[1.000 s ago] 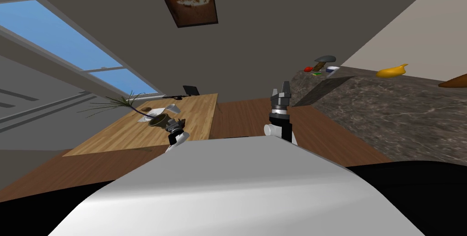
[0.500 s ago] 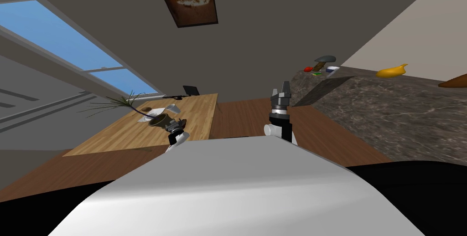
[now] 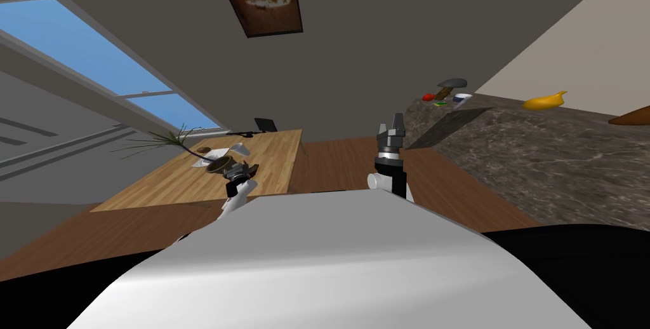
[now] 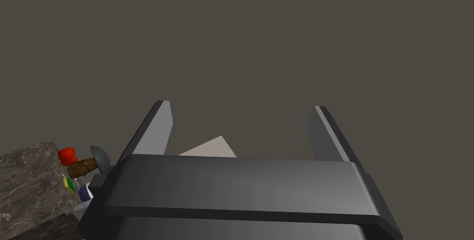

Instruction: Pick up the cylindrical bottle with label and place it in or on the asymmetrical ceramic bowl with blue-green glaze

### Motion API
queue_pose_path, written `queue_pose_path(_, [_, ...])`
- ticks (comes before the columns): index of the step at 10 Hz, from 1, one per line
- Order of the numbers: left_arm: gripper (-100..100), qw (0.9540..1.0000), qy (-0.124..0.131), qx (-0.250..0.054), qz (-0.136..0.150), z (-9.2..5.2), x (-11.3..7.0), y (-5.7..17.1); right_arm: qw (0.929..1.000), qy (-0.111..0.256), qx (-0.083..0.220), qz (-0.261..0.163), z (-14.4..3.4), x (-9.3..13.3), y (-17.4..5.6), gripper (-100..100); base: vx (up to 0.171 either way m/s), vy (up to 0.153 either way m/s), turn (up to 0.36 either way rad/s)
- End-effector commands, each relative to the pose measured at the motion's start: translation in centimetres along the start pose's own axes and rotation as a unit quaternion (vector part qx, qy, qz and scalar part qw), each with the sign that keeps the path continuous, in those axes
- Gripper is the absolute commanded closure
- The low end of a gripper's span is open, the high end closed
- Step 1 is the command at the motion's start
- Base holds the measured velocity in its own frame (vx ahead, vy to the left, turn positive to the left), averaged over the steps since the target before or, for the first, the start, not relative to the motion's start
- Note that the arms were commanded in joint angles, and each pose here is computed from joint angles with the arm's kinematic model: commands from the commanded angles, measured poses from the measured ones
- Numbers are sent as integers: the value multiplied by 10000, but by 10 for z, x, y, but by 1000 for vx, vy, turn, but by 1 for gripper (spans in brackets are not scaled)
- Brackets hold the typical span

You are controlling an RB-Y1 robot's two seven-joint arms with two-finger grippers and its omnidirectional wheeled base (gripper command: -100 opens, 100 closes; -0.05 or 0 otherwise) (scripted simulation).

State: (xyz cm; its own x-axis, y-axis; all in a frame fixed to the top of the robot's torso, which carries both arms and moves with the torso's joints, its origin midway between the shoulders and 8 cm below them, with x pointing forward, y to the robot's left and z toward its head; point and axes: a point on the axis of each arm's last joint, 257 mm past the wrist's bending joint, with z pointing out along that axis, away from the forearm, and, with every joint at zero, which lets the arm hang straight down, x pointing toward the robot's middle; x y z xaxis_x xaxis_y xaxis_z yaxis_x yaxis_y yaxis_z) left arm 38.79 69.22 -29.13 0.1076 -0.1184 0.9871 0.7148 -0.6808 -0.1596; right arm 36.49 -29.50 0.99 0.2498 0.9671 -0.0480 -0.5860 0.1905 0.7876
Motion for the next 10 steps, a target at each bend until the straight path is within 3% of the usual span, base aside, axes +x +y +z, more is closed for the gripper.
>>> queue_pose_path(1, [-100, 10000, 2, -23, 11, 12, 10, -3, 10000, 0, 0, 0, 0, 0, 0, 0, -16, -71, 27])
queue_pose_path(3, [-100, 10000, 25, -43, 14, 24, 24, -6, 10000, 0, 0, 0, 0, 0, 0, 0, -29, -63, 21])
queue_pose_path(4, [-100, 10000, 26, -36, 21, 19, 21, -6, 10000, 0, 0, 0, 0, 0, 0, 0, -14, -33, 7])
queue_pose_path(5, [0, 10000, 18, -41, 17, 20, 21, -6, 10000, 0, 0, 0, 0, 0, 0, 0, -2, -6, 0])
queue_pose_path(10, [0, 10000, 18, -40, 17, 20, 21, -6, 10000, 0, 0, -1, 0, 0, 0, 0, 0, 0, 0])
